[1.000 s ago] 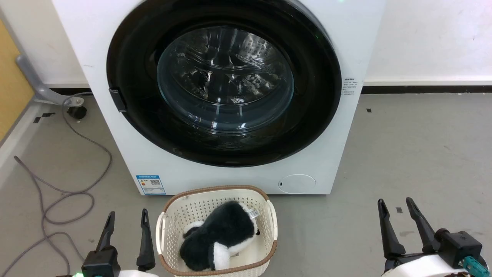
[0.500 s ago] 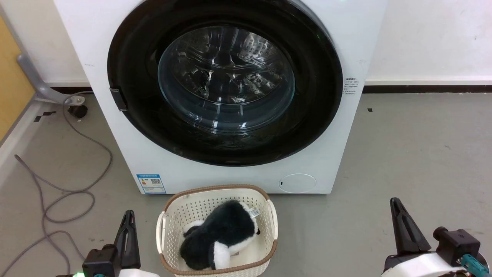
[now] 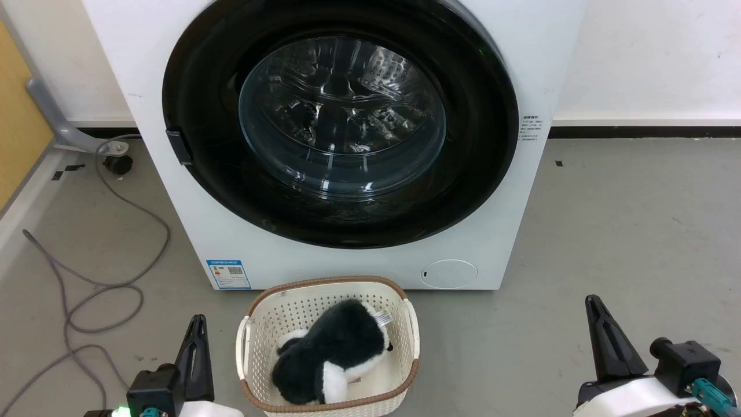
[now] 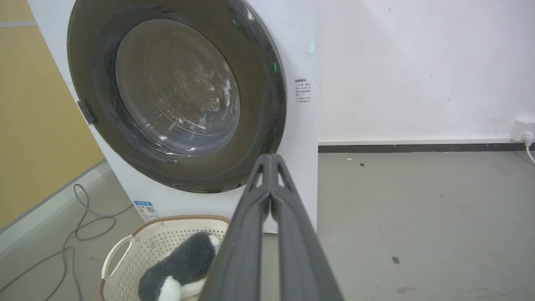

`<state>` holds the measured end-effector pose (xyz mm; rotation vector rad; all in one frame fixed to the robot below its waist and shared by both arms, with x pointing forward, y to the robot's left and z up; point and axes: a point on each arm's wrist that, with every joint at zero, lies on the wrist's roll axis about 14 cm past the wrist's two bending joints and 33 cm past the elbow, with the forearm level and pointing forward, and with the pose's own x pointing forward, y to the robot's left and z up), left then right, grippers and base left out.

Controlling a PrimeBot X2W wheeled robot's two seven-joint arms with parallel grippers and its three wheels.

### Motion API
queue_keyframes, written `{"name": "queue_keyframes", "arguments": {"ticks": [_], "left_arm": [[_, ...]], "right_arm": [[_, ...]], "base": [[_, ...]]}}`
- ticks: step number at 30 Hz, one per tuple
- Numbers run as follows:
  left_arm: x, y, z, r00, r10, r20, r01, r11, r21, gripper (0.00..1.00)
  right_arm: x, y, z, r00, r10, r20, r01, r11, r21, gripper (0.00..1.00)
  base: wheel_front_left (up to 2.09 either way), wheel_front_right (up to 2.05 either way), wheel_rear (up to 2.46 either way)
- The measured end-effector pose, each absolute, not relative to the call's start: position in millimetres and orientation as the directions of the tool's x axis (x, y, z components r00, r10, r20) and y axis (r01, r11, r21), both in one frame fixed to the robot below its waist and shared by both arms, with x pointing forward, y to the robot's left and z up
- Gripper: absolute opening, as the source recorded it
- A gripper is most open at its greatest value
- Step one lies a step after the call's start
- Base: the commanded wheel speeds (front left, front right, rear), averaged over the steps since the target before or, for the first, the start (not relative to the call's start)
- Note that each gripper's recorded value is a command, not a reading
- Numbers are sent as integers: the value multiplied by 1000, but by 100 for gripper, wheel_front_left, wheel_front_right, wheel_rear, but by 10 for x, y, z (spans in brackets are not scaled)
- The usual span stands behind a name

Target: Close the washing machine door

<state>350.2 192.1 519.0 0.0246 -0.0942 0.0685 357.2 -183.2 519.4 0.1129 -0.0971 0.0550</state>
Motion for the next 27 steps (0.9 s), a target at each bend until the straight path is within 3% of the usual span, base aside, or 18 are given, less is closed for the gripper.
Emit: {"name": "queue_keyframes", "arguments": {"ticks": [27], "left_arm": [[3556, 1883, 5194, 997, 51, 63, -52, 998, 27, 0]], "right_arm": [[3614, -1764, 5204, 995, 78, 67, -82, 995, 62, 0]], "base": [[0, 0, 0]]}}
